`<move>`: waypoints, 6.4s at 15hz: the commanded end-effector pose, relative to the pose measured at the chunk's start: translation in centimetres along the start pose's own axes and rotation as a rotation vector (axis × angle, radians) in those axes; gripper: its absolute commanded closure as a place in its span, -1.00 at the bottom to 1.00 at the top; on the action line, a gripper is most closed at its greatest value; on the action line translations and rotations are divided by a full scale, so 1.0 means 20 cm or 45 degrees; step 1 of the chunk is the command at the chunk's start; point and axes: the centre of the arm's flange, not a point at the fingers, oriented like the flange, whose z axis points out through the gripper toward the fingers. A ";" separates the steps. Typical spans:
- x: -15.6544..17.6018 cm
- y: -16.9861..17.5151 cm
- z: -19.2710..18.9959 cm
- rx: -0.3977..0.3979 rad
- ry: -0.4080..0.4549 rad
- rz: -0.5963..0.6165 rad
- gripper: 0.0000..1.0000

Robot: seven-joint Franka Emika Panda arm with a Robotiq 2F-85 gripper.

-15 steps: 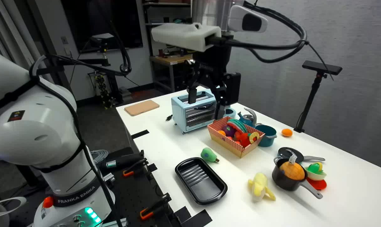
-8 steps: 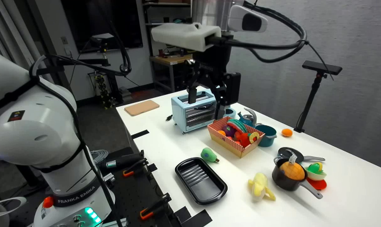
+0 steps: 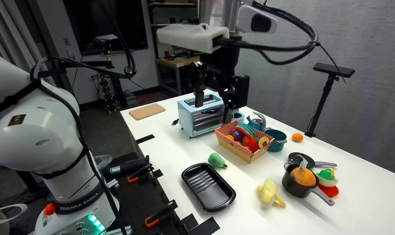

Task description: Put the red plush toy on the black tray

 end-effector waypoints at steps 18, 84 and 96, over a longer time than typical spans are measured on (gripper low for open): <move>0.00 0.00 0.00 0.000 0.000 0.000 -1.00; 2.33 -1.46 0.58 -0.218 -0.408 -0.323 -1.00; 2.04 -1.40 0.64 -0.200 -0.377 -0.345 -1.00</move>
